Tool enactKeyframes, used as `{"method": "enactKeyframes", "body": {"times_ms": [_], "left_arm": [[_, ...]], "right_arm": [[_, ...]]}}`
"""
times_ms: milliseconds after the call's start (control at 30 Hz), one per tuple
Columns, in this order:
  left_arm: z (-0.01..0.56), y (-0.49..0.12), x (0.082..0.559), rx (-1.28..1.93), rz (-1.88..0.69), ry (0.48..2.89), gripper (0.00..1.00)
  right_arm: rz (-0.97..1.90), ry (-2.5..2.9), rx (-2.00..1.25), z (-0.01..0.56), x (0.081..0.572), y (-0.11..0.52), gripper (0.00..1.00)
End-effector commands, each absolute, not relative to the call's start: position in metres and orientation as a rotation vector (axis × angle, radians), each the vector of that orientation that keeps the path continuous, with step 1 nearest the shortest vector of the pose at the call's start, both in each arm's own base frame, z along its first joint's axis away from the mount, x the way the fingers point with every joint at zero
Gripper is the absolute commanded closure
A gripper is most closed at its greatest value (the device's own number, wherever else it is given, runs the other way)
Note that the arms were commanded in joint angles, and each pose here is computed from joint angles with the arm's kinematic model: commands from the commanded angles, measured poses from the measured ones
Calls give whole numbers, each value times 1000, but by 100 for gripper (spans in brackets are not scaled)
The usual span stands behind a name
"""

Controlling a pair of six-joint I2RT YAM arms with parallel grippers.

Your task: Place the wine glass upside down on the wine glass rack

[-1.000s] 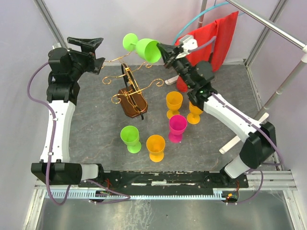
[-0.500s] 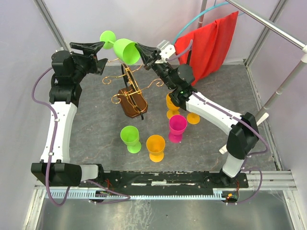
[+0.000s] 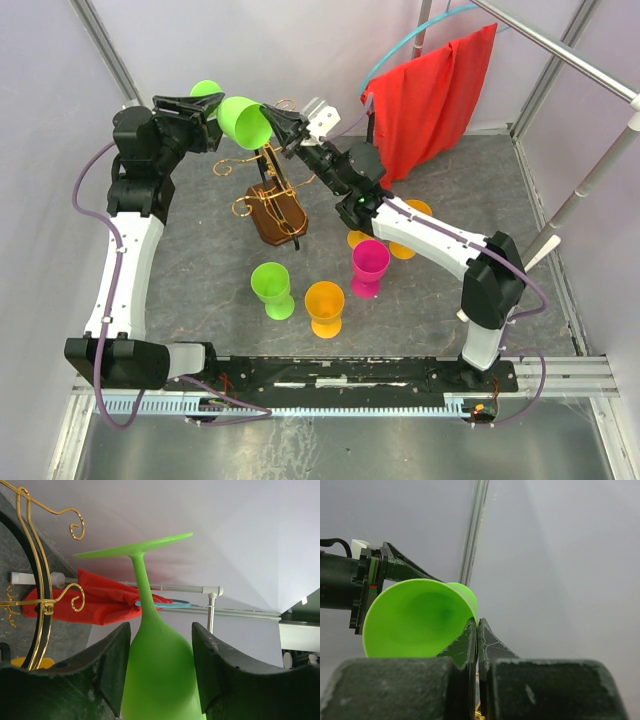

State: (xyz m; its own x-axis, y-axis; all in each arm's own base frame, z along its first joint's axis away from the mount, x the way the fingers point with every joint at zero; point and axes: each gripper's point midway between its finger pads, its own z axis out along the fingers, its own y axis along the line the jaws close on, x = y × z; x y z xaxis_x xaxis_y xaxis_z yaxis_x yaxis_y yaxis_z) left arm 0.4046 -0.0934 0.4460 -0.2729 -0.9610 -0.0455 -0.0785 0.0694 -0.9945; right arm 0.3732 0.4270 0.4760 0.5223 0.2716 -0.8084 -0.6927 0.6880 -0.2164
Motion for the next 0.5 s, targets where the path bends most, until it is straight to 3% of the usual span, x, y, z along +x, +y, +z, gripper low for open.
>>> {"method": "enactKeyframes", "body": {"times_ms": [0,233,333,467], "left_arm": [[463,-100,400,-1055,-1396,1457,45],[462,-100,403,-1053,-1396,1454,60],[460,-100,405,-1056,-1398,1458,60],[459,-101,406,-1063,-1401,1462,52]], "right_arm": [[614,722,-533,516,354,418,99],[605,720,-549,513,348,420,99],[615,715,-558,511,345,421,99],[624,708,-564,510,341,422,99]]}}
